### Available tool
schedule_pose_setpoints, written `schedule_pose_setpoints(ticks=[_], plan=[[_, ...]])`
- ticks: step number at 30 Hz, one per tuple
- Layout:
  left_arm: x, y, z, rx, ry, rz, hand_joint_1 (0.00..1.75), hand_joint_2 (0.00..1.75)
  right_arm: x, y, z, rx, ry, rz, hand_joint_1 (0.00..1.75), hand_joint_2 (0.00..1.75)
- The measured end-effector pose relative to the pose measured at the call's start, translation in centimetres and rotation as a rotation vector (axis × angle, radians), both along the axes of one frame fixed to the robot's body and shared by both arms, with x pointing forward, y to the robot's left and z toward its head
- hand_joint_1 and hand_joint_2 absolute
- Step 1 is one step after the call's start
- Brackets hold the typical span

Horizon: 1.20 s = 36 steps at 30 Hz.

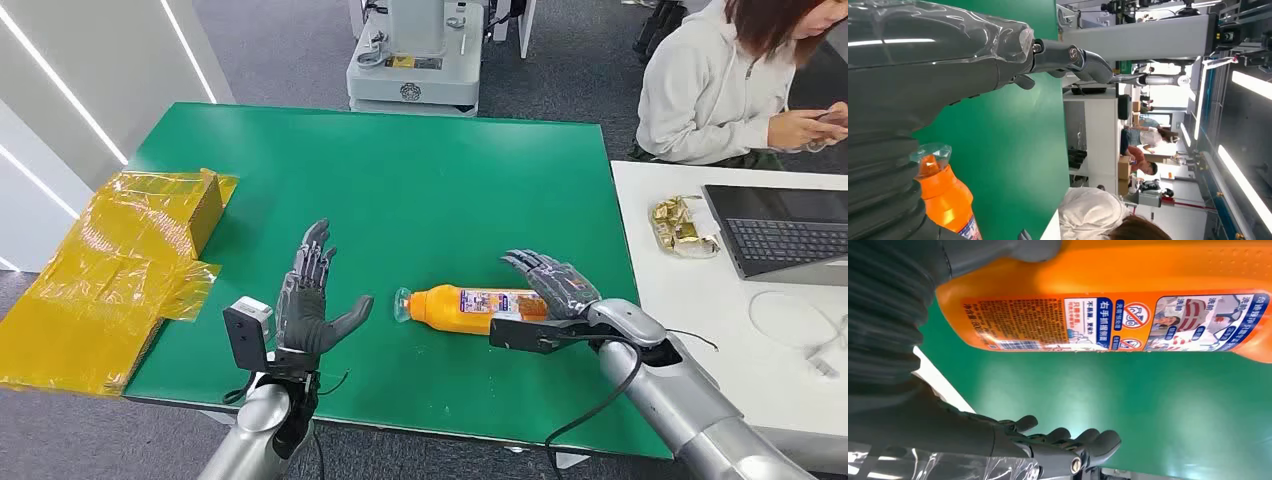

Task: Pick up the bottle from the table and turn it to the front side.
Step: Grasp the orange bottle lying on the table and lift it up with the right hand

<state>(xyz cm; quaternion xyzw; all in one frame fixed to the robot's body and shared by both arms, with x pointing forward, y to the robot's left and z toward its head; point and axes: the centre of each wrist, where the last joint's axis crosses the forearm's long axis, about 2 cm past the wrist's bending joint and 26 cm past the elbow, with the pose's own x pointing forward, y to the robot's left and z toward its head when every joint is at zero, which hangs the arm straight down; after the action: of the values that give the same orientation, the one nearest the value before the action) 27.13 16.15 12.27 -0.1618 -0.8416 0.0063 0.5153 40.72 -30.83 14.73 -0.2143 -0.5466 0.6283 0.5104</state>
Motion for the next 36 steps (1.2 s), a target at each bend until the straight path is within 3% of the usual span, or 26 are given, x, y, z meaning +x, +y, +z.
schedule_pose_setpoints(ticks=[16, 17, 20, 21, 28, 36], plan=[[-0.7, 0.5, -0.9, 0.018, 0.042, -0.025, 0.0, 1.75, 0.3, -0.3, -1.1, 0.098, 0.203, 0.011, 0.0, 1.75], [-0.8, 0.5, -1.0, 0.016, 0.05, -0.032, 0.0, 1.75, 0.3, -0.3, -1.1, 0.103, 0.215, 0.007, 0.34, 1.75], [-0.9, 0.5, -1.1, 0.014, 0.062, -0.044, 0.0, 1.75, 0.5, -0.4, -1.0, 0.092, 0.234, -0.007, 1.65, 1.75], [-1.0, 0.5, -1.2, 0.014, 0.064, -0.046, 0.0, 1.75, 0.5, -0.4, -0.9, 0.084, 0.237, -0.011, 1.75, 1.75], [-1.2, 0.6, -1.4, 0.014, 0.073, -0.052, 0.0, 1.75, 0.3, -1.1, -0.5, -0.009, 0.213, -0.017, 1.58, 1.75], [-1.2, 0.8, -1.5, 0.011, 0.076, -0.048, 0.0, 1.75, 0.3, -1.0, 0.4, -0.151, 0.135, 0.013, 1.73, 1.75]])
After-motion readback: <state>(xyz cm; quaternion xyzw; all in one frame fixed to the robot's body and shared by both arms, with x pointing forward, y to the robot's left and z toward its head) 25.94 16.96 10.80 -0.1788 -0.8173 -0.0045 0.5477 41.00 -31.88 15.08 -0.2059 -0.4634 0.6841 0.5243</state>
